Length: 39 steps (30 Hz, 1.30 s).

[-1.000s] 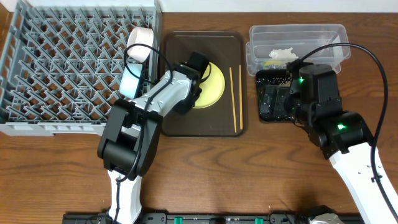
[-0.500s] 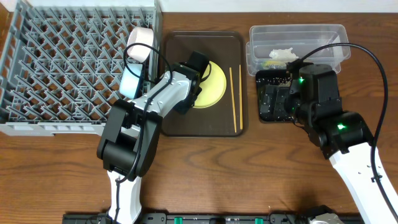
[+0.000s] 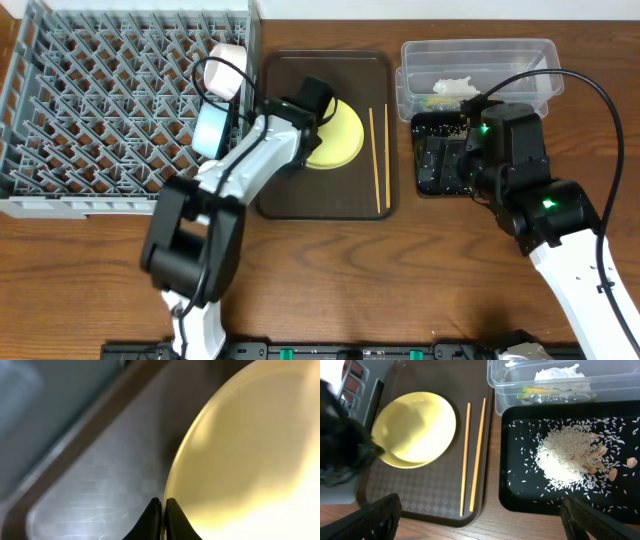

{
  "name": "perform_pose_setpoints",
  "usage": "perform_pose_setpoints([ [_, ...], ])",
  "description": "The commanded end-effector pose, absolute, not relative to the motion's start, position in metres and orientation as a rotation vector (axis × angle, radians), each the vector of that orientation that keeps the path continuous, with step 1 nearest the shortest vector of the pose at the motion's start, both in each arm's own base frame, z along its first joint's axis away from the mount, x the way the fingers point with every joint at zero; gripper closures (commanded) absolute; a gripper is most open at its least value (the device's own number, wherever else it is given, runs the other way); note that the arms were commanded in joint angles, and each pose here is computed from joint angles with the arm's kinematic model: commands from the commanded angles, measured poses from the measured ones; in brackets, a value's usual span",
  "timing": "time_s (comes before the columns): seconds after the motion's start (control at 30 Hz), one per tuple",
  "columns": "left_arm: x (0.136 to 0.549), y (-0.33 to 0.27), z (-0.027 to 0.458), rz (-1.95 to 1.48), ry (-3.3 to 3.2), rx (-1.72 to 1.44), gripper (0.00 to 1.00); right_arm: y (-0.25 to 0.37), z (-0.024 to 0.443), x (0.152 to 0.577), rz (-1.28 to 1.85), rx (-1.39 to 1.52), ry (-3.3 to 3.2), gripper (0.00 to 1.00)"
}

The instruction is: Sort waste into correct bins and load items into the dishwasher

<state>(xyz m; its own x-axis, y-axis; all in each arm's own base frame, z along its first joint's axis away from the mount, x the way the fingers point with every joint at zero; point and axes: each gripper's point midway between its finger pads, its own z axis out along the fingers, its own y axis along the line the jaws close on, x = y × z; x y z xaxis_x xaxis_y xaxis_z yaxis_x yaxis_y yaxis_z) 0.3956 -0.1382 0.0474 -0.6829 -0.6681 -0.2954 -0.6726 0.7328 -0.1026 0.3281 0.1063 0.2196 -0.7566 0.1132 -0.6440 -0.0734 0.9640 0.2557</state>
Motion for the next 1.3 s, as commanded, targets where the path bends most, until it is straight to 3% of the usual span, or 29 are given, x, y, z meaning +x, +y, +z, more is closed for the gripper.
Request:
perform_pose_setpoints([
  [0.0,0.405,-0.122,0.093,0.061,2.532,-0.891,0.93,0.103,0.222,0.331,0.332,0.044,2.395,0.01],
  [0.67,0.449,-0.067,0.253,0.483,2.105,-0.213,0.93,0.103,0.222,0.331,0.332,0.045,2.395,0.01],
  [1.27,0.492,0.043,0.326,0.734,1.838,-0.236,0.93,0.103,0.222,0.331,0.332,0.044,2.395,0.01],
])
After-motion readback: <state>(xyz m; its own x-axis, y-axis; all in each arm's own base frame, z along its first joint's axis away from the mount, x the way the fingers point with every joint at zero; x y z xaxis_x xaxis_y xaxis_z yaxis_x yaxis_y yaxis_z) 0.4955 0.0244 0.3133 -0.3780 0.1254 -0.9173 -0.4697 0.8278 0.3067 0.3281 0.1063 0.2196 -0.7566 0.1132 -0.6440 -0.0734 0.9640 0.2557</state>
